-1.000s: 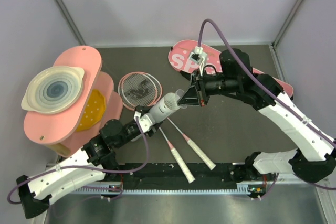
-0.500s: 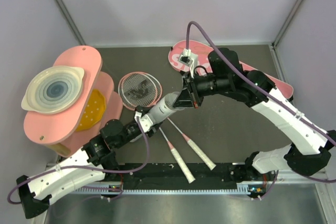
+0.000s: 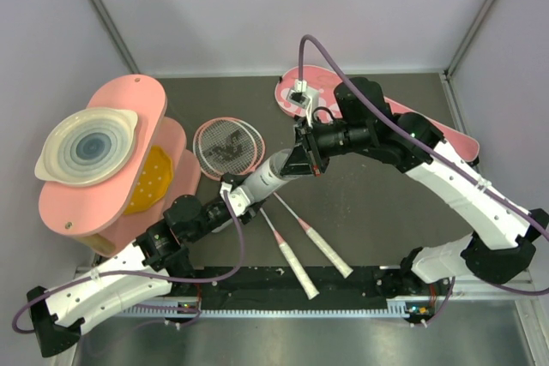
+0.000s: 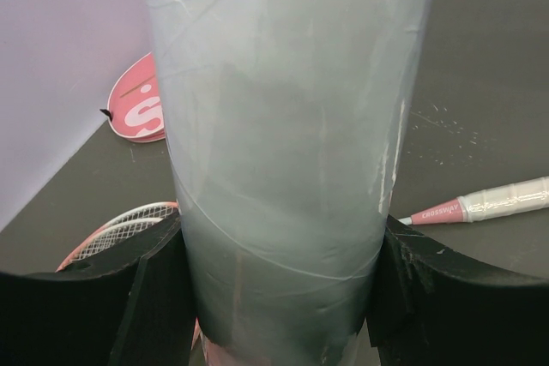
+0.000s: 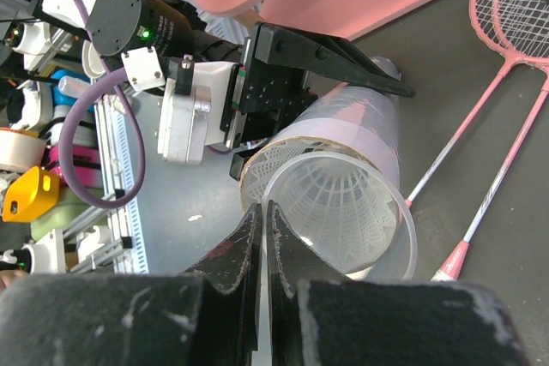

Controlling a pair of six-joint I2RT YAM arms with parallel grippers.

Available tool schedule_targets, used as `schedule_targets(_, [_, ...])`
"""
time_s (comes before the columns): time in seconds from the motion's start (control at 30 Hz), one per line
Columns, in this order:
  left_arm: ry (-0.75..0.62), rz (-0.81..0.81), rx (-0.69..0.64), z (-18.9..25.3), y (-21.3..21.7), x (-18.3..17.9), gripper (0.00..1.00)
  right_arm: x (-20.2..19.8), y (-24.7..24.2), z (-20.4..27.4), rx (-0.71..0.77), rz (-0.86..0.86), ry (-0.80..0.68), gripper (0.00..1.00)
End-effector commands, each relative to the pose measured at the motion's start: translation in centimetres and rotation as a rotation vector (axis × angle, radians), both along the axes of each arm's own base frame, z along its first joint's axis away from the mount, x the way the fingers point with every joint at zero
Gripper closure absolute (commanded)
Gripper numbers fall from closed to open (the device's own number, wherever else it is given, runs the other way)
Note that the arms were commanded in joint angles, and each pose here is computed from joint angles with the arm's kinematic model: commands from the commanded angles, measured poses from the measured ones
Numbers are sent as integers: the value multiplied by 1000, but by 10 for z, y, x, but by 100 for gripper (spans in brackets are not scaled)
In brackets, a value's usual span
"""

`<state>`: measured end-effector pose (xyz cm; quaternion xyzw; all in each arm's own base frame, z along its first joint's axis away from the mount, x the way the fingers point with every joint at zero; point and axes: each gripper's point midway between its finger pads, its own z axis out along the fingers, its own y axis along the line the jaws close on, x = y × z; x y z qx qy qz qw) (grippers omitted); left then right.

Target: Pack up the badminton gear

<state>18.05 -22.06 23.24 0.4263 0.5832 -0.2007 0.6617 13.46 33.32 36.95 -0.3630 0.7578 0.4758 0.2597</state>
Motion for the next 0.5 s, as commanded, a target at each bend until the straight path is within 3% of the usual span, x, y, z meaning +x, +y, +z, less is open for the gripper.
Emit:
schedule_targets(0.0, [-95,-16,-110,43,-3,-1,89,-4,3,21,49,11,-43,100])
schedule_targets(0.47, [-97,-16,-116,44,-2,-2,89,-10,3,36,123,6,-32,100])
